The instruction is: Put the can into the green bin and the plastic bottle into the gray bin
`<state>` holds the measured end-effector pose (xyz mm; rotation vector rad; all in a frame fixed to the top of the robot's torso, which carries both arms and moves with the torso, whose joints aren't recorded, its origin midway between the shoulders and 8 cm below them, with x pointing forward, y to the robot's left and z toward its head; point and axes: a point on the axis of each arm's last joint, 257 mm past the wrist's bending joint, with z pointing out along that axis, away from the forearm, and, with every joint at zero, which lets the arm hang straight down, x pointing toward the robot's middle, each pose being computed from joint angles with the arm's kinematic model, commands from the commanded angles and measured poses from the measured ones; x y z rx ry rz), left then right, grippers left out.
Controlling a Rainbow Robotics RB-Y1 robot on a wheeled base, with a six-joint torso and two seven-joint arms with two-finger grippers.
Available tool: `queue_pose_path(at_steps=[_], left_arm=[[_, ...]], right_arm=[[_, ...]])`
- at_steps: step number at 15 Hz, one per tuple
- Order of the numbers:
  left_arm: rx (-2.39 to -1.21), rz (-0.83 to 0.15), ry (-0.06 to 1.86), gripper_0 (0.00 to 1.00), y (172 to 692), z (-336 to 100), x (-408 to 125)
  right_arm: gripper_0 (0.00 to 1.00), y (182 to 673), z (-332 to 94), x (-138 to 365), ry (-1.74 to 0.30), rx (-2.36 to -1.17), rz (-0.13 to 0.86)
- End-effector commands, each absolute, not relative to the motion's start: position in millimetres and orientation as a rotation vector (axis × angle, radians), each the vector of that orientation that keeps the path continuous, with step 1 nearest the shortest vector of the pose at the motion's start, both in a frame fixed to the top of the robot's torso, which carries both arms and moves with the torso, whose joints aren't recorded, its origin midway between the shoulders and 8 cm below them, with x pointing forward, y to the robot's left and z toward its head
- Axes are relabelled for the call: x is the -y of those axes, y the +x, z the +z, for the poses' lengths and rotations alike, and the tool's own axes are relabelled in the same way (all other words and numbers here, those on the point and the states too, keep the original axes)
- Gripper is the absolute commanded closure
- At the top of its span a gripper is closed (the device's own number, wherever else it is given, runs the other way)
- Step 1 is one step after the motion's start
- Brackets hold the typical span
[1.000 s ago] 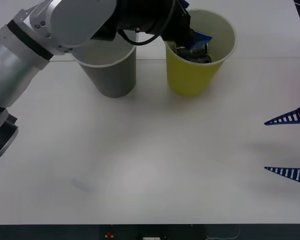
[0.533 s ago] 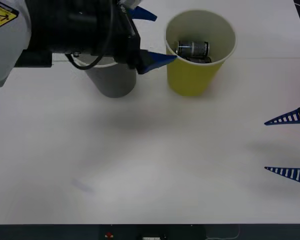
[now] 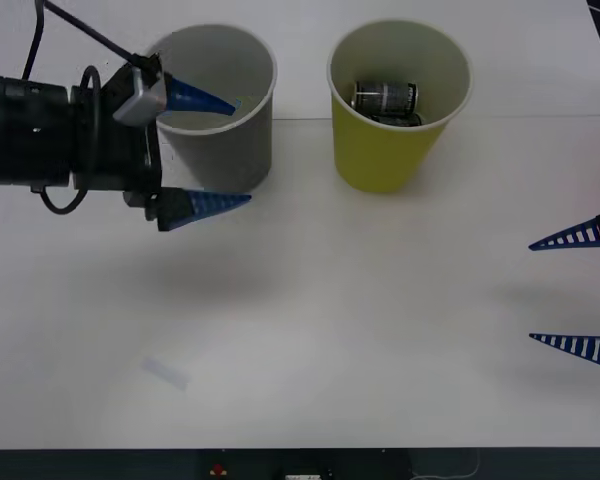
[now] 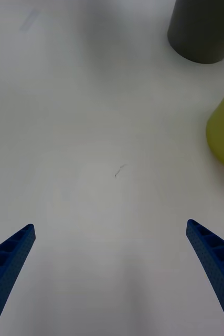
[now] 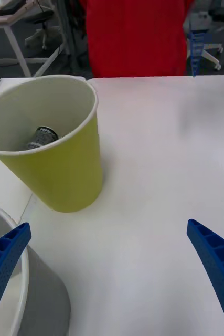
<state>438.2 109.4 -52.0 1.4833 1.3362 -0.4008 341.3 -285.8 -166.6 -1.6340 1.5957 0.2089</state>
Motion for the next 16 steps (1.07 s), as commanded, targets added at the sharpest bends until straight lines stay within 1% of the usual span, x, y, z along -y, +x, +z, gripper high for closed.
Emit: queue_pose_path(at_steps=[1, 3, 5, 8, 10, 14, 16], left_arm=[[-1.299, -0.343, 1.529, 0.0, 432, -70, -133], [-1.317, -0.316, 1.561, 0.0, 424, -86, -155], [-1.372, -0.327, 1.598, 0.0, 412, -102, -175], [-1.445, -0.308, 1.644, 0.0, 398, -120, -207], [-1.475, -0.303, 1.656, 0.0, 392, -131, -219], [-1.519, -0.331, 1.659, 0.0, 375, -149, -234], [-1.513, -0.331, 1.671, 0.0, 369, -154, -240]], right_arm=[[0.0, 341, -167, 286, -1.634, -1.596, 0.209], [0.0, 341, -167, 286, -1.634, -1.596, 0.209], [0.0, 341, -167, 286, -1.634, -1.596, 0.209], [0.0, 341, -167, 286, -1.634, -1.596, 0.209], [0.0, 341, -167, 286, -1.634, -1.596, 0.209], [0.0, 341, -167, 286, -1.634, -1.596, 0.209], [0.0, 341, -167, 286, -1.634, -1.596, 0.209]])
